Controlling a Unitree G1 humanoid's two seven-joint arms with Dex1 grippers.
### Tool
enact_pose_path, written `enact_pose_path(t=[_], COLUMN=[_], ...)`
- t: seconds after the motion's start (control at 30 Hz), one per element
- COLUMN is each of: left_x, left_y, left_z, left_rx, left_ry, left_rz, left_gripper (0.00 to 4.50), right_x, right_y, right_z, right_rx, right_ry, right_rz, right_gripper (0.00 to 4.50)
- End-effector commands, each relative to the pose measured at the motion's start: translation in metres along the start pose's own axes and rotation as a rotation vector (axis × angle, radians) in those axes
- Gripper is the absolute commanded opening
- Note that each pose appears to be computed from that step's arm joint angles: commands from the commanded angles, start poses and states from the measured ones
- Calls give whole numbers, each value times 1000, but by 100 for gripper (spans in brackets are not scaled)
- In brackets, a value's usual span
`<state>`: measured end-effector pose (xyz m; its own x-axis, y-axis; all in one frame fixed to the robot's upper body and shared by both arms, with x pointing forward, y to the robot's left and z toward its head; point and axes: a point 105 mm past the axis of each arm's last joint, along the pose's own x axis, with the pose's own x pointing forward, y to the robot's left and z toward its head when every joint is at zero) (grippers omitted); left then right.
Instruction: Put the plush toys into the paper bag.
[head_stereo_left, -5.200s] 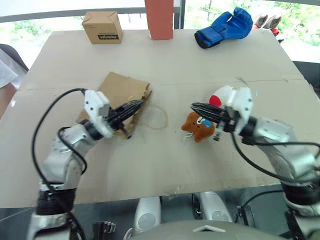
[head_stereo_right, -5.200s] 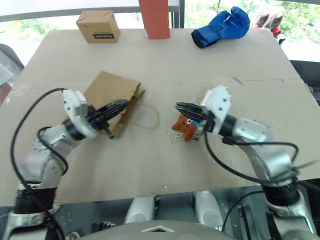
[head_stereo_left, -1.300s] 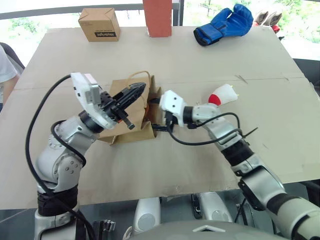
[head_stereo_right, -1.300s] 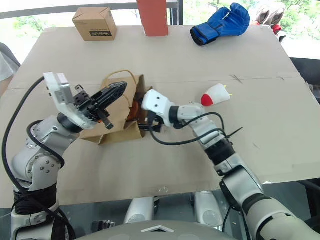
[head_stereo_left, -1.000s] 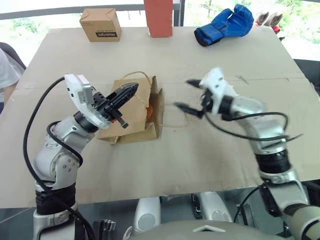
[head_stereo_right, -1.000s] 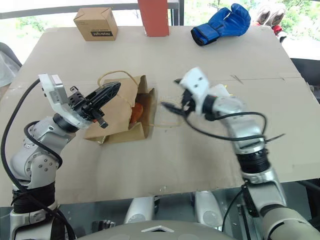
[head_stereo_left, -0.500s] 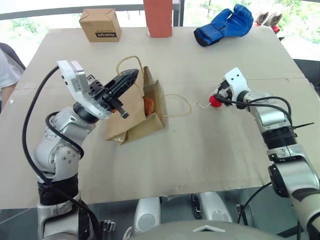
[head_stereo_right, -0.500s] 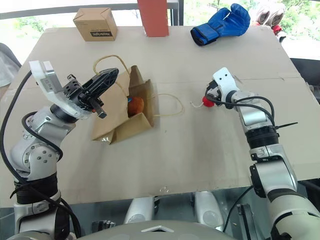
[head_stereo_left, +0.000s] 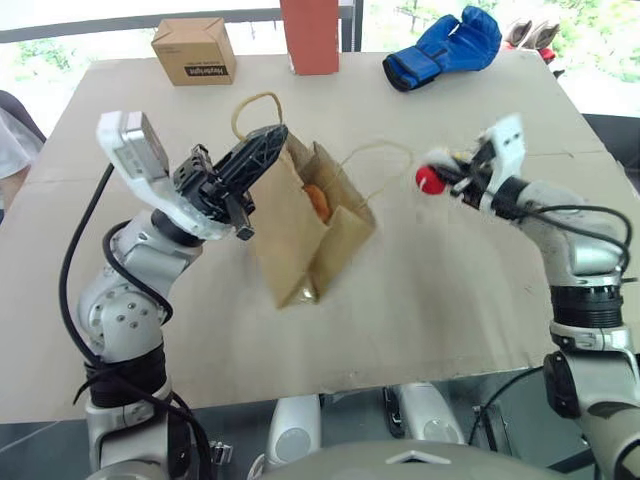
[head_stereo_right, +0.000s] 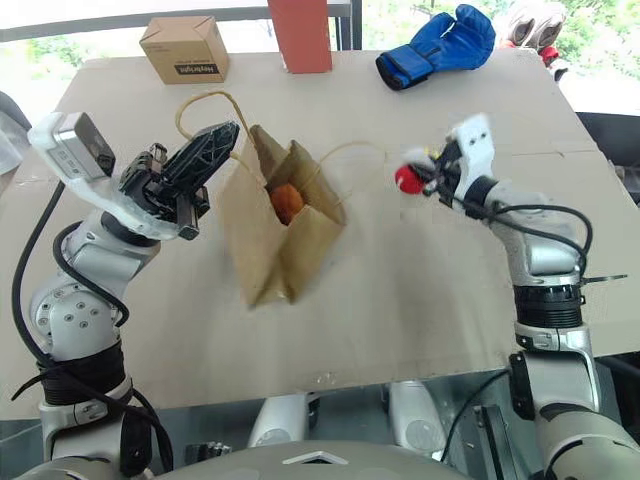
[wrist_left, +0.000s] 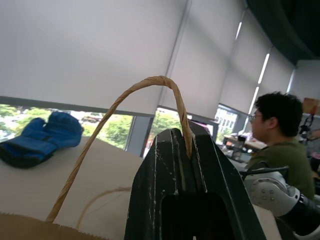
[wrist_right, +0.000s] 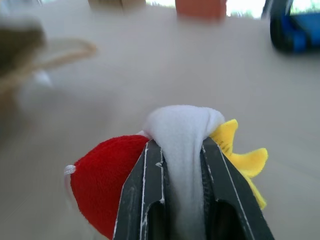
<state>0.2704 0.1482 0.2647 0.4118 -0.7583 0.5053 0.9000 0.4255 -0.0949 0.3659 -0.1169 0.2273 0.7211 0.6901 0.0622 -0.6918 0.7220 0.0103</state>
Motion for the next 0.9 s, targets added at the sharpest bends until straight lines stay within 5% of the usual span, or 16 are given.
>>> enact_pose_path(t=[0.03, 0.17, 0.43, 0.57, 0.67, 0.77, 0.9], left_x=[1, 4, 3, 6, 8, 9, 11], left_y=[-3, -5, -10, -11, -11, -12, -12], left_z=[6, 1, -2, -2, -2, -4, -6], left_rx=[-3, -10, -6, 4, 10, 15, 17], left_ry=[-17, -6, 3, 5, 9, 7, 4], left_rz=[-39, -50, -41, -38, -34, -29, -28], left_gripper=[0, 0, 0, 0, 0, 0, 0], right_x=[5, 14, -3, -12, -14, -3, 13], right_y=[30, 40, -37, -57, -47, 6, 44], right_z=[48, 55, 77, 68, 84, 92, 70], right_rx=[-73, -137, -351, -511, -393, -313, -286], right_ry=[-142, -158, -154, -79, -190, -259, -221], right_rz=[68, 59, -344, -401, -322, -66, 61], right_gripper=[1, 1, 1, 1, 1, 1, 1])
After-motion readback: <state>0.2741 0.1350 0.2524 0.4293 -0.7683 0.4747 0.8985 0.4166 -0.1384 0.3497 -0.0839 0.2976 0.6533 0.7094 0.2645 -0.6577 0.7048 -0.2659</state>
